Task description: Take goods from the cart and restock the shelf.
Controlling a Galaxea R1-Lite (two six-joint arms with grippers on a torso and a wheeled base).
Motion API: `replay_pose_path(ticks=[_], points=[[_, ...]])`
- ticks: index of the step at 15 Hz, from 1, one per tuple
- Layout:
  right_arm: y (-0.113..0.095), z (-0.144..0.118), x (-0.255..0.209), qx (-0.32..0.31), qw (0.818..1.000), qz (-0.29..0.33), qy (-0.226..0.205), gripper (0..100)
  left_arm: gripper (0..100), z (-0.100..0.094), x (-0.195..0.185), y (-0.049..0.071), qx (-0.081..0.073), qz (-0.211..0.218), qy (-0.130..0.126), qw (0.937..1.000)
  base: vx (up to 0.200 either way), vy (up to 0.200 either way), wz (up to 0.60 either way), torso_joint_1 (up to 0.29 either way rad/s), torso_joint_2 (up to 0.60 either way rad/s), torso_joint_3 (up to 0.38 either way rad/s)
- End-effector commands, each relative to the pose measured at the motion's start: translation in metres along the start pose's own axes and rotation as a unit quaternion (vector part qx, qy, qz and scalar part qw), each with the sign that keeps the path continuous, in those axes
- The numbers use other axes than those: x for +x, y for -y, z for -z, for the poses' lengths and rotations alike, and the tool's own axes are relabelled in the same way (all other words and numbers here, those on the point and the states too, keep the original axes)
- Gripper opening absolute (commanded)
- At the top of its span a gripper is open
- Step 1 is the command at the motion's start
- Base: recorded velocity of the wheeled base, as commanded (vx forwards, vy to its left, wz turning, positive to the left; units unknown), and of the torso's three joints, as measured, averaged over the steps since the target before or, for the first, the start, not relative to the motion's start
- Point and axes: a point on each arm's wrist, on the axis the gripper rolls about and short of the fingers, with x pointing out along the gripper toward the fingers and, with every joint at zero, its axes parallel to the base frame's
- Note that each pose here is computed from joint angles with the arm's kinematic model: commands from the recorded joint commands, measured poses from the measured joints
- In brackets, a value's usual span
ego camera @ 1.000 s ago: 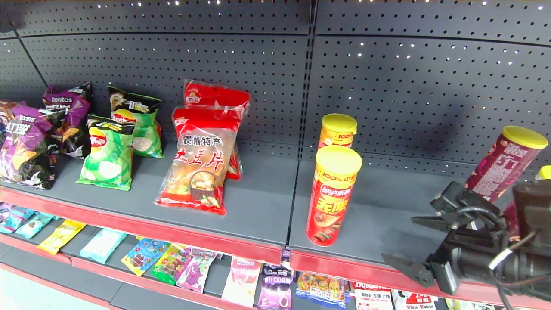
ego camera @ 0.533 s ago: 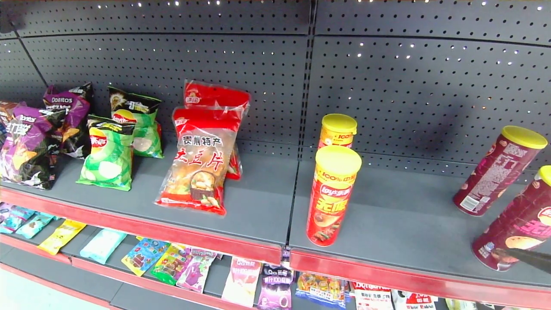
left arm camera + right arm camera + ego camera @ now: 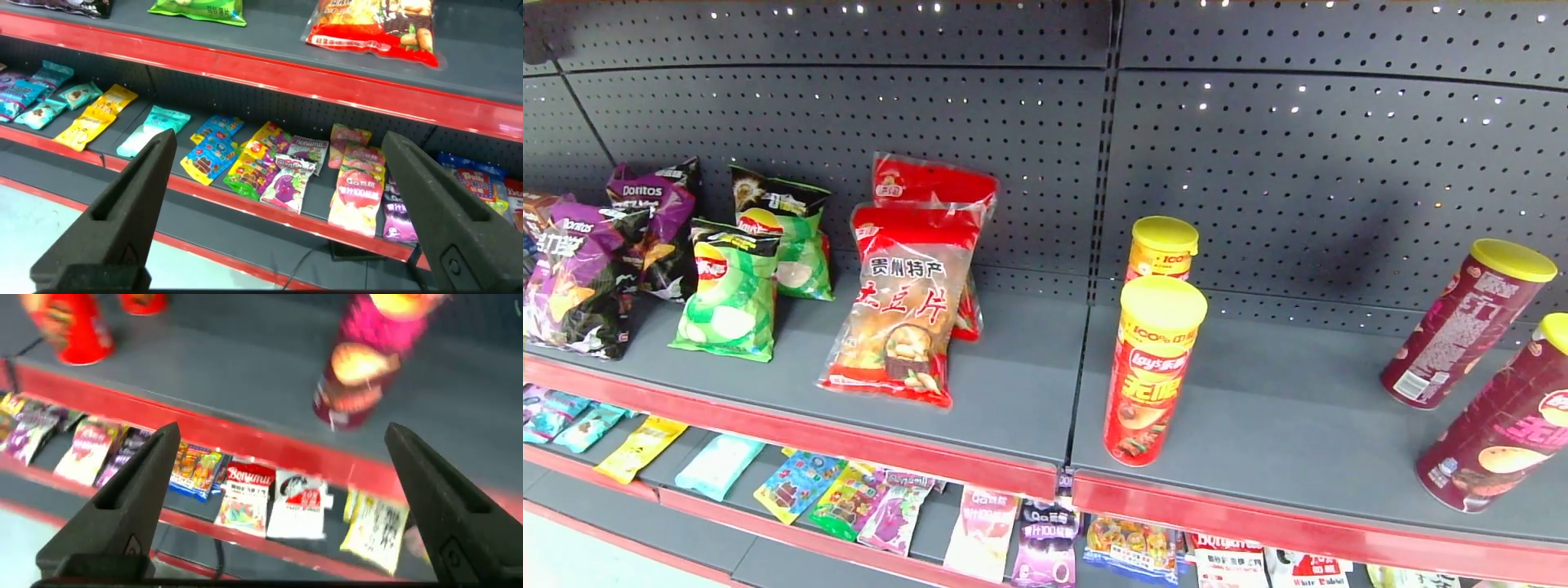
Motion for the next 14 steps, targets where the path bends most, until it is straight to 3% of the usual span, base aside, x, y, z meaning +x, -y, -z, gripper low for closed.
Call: replay_pose_path(ticks=[1,5,10,13,14], points=[[-0.002,0.02,0.004,0.015,1.0,0.002,-0.006,100,100,0.0,0.0,0.0,-0.001,0.0,-0.001,1.0,0.0,0.0,0.0,0.0,0.0,0.0],[-0.001,0.024,0.011,0.005,0.996,-0.087,0.005,100,100,0.0,0.0,0.0,0.0,0.0,-0.001,1.0,0.0,0.0,0.0,0.0,0.0,0.0],[0.004,0.026,0.012,-0.009,0.999,0.031,0.034,100,100,0.0,0.0,0.0,0.0,0.001,-0.002,1.0,0.0,0.0,0.0,0.0,0.0,0.0],[0.004,0.026,0.012,-0.011,0.999,0.019,0.038,100,100,0.0,0.0,0.0,0.003,0.001,-0.002,1.0,0.0,0.0,0.0,0.0,0.0,0.0],[0.003,0.031,0.013,0.017,0.999,0.01,0.035,100,100,0.0,0.0,0.0,0.005,0.002,-0.001,1.0,0.0,0.0,0.0,0.0,0.0,0.0]])
